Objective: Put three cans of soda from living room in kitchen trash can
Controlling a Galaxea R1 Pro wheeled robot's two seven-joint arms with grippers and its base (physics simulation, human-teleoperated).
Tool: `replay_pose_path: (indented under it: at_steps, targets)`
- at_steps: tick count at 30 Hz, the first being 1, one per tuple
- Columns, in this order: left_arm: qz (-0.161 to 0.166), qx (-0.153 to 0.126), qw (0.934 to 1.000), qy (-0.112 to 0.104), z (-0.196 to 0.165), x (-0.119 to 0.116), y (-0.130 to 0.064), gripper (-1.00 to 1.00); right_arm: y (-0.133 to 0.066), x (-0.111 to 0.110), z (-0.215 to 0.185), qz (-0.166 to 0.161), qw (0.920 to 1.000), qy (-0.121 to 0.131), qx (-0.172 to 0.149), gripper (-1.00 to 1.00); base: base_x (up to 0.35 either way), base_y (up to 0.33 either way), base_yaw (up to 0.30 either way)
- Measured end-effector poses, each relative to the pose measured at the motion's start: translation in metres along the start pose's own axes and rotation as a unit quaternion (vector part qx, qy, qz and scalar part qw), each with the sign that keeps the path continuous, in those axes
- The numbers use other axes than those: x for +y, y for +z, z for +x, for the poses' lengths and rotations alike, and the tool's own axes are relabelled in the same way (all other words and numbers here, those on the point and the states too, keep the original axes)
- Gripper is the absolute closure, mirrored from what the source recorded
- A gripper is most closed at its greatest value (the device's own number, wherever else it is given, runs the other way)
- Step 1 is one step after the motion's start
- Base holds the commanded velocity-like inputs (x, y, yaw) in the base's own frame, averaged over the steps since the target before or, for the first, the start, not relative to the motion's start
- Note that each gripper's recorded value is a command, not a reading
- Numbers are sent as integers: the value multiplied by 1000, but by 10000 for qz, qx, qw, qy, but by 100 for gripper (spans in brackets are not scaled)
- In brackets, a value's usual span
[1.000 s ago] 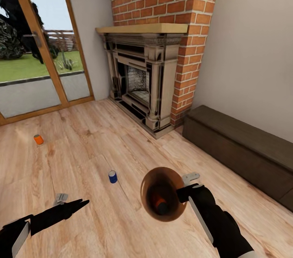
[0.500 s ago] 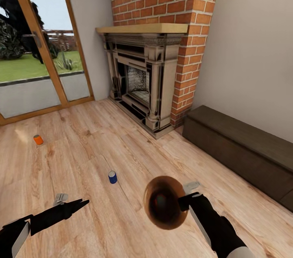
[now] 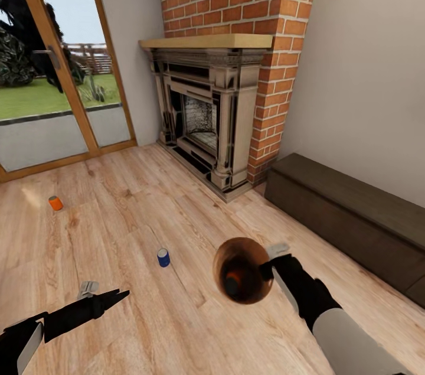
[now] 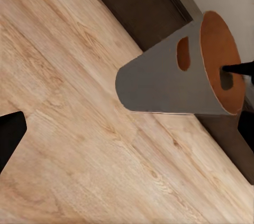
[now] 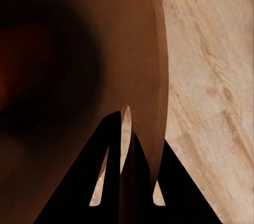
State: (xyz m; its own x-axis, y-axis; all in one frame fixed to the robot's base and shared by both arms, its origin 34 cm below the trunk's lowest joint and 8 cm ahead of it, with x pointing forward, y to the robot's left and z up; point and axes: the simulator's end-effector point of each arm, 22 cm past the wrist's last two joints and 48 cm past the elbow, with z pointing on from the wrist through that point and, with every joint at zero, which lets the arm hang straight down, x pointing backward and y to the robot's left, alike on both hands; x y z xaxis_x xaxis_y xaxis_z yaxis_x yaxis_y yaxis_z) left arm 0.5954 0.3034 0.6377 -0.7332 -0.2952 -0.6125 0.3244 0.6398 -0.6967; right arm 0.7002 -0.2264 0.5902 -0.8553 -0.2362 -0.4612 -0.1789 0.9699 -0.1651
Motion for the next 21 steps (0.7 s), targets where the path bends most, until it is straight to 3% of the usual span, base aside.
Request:
replay_pose_path:
  at_steps: [5, 13, 21]
  targets:
    - [0, 0, 10000, 0, 0, 0, 0, -100, -15, 8, -41, -319, 9981, 419, -312, 100, 0, 0, 0]
    - [0, -1, 10000, 1, 0, 0, 0, -100, -62, 12, -85, -486, 9971, 383, -441, 100, 0, 0, 0]
    - [-6, 0, 10000, 0, 0, 0, 0, -100, -72, 13, -91, -523, 9968, 370, -481, 100, 0, 0, 0]
